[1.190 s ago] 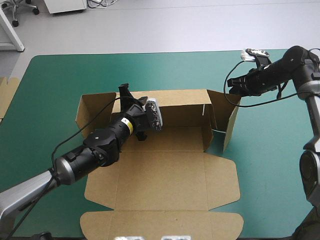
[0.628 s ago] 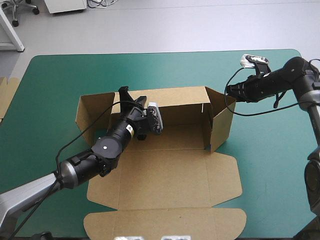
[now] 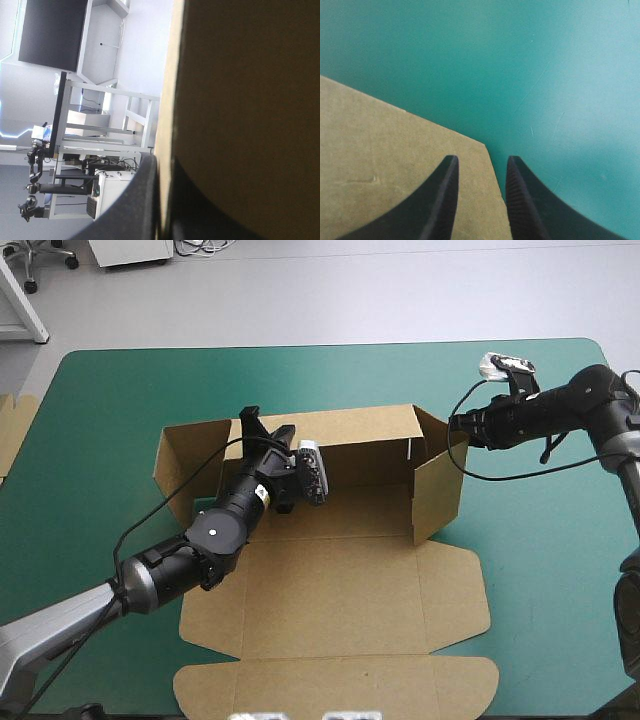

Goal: Fold the box

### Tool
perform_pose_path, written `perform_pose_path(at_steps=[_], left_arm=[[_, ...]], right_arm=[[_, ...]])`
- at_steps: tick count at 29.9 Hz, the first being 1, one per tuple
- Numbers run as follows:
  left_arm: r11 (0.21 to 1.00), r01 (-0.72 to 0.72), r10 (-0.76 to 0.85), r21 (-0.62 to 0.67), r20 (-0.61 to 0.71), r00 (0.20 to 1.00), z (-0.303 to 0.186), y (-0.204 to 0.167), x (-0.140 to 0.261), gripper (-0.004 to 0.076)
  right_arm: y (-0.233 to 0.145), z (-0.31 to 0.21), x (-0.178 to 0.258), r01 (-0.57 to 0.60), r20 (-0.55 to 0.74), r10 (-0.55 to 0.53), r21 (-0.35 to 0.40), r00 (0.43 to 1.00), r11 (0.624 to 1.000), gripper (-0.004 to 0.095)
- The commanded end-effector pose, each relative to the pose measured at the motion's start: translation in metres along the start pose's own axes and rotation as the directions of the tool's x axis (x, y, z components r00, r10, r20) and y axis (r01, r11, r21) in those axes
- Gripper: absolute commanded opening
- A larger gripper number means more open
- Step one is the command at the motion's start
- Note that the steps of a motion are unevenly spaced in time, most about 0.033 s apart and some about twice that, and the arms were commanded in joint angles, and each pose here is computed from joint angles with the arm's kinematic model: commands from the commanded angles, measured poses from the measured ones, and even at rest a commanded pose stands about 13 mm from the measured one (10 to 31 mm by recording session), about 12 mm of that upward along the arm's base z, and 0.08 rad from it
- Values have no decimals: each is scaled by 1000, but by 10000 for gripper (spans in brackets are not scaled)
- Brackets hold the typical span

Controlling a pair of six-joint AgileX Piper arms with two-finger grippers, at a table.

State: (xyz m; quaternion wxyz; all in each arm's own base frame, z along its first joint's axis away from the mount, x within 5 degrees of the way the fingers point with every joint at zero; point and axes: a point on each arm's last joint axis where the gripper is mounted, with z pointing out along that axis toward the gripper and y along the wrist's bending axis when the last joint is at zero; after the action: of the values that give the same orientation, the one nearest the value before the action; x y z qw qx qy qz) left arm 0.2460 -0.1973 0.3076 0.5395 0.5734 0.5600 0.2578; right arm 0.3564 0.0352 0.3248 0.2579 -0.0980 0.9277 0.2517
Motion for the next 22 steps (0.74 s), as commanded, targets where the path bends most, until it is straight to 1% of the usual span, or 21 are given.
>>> perform_pose_path(at_steps=[1,5,11,17,22], left_arm=[[996,18,-15,-86,28,999,-9,23,-6,-11],[996,15,-12,-83,29,1000,-9,22,-6,-11],[997,11,-9,-80,27,1000,-8,22,-6,-11],[997,-43,43,-59,2,999,1,13,-5,-11],[996,-64,64,-55,-14,998,4,10,-4,-11]], right_arm=[[19,-28,-7,27,114,-21,-45,993,999,302],[25,-34,-7,39,139,-29,-72,990,997,300],[23,-29,11,38,145,-29,-59,989,998,300],[19,-16,29,29,172,-13,-88,985,996,297],[21,-19,31,63,195,-47,-80,980,995,297]])
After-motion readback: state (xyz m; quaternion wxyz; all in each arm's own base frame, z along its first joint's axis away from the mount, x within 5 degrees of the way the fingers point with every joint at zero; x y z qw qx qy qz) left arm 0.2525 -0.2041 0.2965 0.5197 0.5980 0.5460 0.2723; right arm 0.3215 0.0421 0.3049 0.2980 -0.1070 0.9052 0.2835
